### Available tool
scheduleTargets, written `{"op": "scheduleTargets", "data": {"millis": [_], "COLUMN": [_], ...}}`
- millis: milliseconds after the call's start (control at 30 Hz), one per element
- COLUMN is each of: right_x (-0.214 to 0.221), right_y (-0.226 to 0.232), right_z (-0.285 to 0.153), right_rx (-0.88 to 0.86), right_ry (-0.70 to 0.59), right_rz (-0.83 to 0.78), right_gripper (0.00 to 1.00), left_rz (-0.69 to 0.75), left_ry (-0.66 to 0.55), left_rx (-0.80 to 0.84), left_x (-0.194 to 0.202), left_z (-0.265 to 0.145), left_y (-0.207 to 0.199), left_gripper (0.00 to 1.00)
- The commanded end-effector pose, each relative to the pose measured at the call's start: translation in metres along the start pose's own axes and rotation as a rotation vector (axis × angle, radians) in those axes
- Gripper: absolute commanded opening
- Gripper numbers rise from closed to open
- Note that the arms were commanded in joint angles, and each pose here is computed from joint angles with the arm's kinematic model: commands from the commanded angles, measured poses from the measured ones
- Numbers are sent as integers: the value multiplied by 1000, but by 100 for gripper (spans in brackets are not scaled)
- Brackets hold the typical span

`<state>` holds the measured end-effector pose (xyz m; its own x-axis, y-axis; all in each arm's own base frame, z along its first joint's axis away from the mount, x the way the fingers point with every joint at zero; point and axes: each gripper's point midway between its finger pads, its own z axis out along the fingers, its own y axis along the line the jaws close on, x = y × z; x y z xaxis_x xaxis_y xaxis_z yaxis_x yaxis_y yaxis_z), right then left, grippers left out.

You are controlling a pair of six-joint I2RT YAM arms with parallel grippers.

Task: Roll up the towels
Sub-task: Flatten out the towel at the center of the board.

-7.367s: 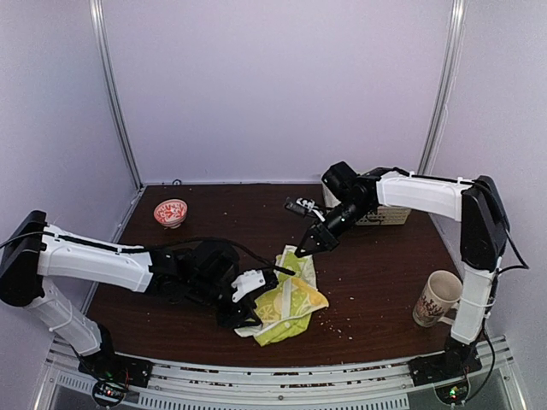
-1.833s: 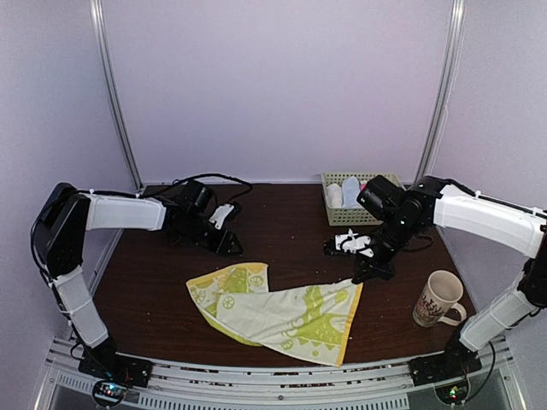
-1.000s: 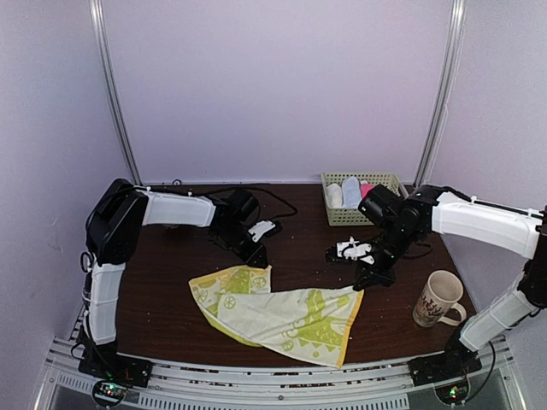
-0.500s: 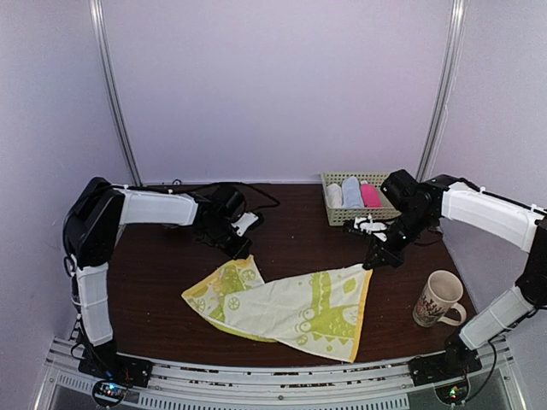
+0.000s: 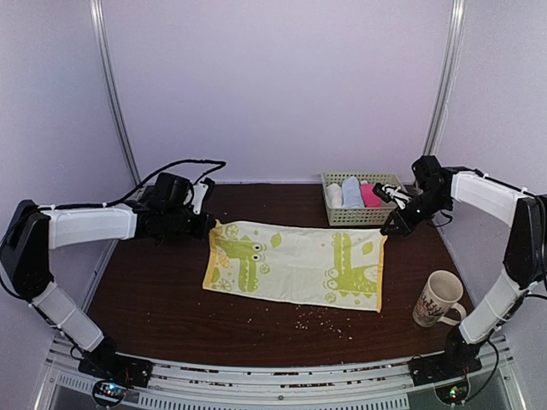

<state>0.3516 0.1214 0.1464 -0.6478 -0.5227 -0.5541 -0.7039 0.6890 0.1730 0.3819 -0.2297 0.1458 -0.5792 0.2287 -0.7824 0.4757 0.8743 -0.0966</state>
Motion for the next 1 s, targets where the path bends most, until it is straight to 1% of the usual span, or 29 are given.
{"op": "scheduleTargets", "data": {"millis": [0, 167, 300, 433, 533, 633, 800, 967], "right_x": [-42, -70, -82, -87, -82, -67, -38, -33], "right_y": [-10, 9, 26, 50, 62, 75, 116, 145], "right_z": [-34, -80, -115, -152, -171, -171, -169, -195], "right_rx": [60, 85, 122, 150, 197, 196, 44, 8], "right_ry": [-151, -292, -393, -486, -541, -552, -511, -550], "right_rz": [-14, -82, -125, -191, -238, -264, -323, -369], "right_gripper": [0, 0, 0, 0, 0, 0, 0, 0], "left_rz": [-2, 10, 13, 2, -11, -21, -16, -33], "left_ry": [-314, -455, -551, -603, -624, -630, -628, -722], "left_rx": [-20, -34, -42, -55, -57, -9, 124, 209], "left_x": [-74, -102, -118, -119, -109, -94, -72, -75], "left_z": [-55, -108, -152, -185, -201, -206, -220, -260], "left_y": [1, 0, 0, 1, 3, -3, -25, -43], "left_gripper": [0, 0, 0, 0, 0, 0, 0, 0]}}
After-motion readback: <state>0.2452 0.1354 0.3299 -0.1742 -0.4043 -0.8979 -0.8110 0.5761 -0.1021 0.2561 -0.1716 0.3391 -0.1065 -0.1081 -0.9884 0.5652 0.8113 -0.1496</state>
